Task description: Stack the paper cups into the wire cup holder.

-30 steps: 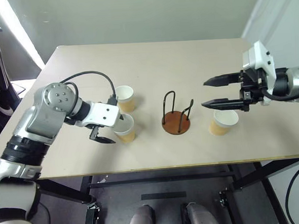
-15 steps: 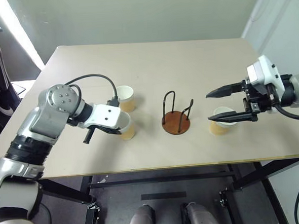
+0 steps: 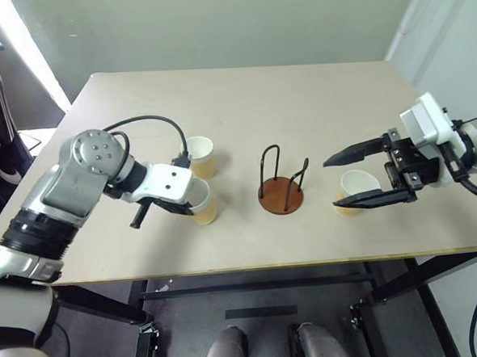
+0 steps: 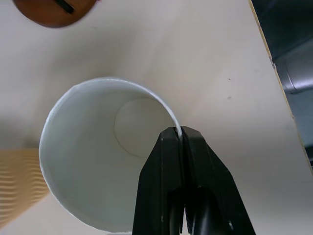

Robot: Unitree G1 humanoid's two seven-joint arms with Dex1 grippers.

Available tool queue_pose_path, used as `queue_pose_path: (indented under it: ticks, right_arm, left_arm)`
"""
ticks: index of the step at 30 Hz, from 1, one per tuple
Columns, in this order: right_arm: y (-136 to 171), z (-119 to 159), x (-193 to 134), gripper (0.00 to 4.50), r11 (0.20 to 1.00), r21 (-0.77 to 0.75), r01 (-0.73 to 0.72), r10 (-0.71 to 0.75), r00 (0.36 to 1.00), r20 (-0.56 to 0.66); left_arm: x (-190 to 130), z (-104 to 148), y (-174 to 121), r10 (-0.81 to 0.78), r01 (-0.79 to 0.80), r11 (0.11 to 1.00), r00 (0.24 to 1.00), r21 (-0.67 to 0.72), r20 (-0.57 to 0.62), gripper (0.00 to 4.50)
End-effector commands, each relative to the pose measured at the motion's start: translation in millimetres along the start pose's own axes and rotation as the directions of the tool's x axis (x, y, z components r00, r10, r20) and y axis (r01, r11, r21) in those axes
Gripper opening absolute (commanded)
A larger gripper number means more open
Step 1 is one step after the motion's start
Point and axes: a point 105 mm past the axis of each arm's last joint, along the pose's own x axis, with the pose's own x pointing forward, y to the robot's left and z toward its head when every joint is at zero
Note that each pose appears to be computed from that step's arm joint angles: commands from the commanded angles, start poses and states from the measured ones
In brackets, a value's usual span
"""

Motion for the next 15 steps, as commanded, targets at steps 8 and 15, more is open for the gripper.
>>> queue_pose_path:
  ticks: [8, 15]
  right_arm:
    - [-12, 4, -7, 3.14, 0.997, -0.043, 0.056, -0.058, 0.998, -0.026]
    - [-22, -4, -14, 3.14, 0.995, -0.038, 0.092, -0.094, 0.993, -0.067]
  left_arm:
    - [-69, 54, 60, 0.213, -0.225, 0.968, 0.971, 0.113, 0.104, 0.02]
    - [-81, 74, 82, 0.256, -0.281, 0.953, 0.945, 0.109, 0.202, 0.02]
